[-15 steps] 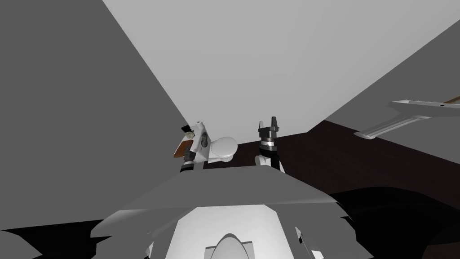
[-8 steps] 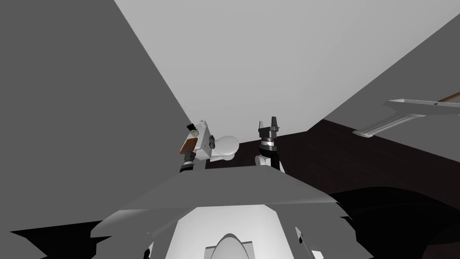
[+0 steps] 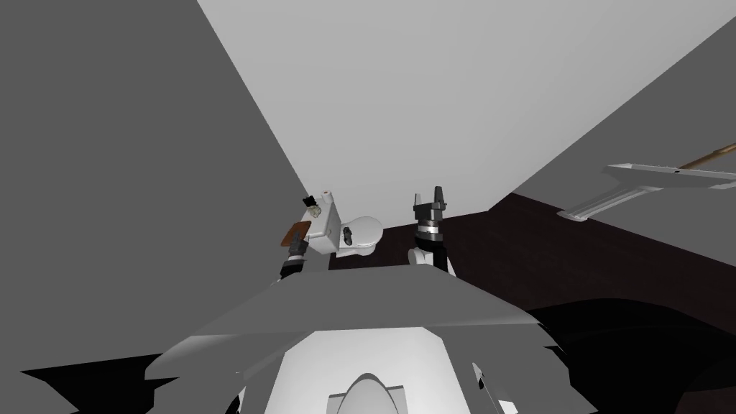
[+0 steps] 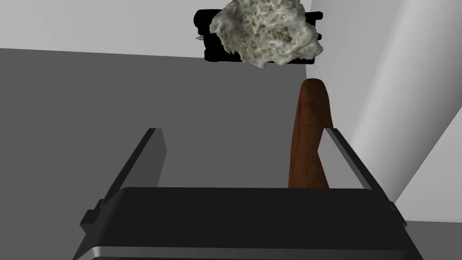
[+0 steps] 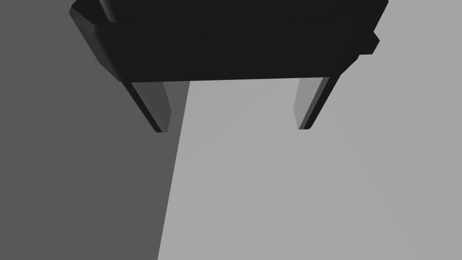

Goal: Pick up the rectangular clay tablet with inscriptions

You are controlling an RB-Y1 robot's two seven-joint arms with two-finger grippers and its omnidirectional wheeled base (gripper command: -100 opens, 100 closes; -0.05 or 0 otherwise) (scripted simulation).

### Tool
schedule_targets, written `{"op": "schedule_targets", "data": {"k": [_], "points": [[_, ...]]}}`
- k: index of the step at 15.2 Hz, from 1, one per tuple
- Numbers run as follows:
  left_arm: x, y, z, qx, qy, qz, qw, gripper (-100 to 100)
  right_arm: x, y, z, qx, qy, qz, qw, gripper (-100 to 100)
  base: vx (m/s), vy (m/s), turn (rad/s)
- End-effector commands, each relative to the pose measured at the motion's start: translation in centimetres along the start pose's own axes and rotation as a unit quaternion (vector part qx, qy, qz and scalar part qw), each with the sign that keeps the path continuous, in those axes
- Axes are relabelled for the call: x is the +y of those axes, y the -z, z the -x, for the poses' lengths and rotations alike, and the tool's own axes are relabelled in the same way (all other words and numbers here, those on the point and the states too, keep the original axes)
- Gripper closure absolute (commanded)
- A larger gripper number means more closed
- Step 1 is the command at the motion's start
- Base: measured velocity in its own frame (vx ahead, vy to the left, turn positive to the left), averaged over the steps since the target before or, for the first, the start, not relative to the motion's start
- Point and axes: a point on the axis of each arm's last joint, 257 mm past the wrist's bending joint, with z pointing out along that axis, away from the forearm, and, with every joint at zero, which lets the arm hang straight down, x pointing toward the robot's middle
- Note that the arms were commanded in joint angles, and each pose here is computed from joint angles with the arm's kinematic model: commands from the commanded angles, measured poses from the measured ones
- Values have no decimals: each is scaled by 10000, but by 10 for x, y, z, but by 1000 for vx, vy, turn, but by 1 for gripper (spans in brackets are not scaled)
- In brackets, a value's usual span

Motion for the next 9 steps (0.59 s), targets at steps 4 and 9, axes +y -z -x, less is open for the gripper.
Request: {"op": "schedule_targets", "data": {"k": [4,9], "points": [[-1,-1,1,-4,3,0,10000,100,0,0,0,0,1,0,10000,0,6,-23,4],[19,12,-15,1,81,127,9999,100,0,0,0,1,2,0,10000,0,-5,39,-5]]}}
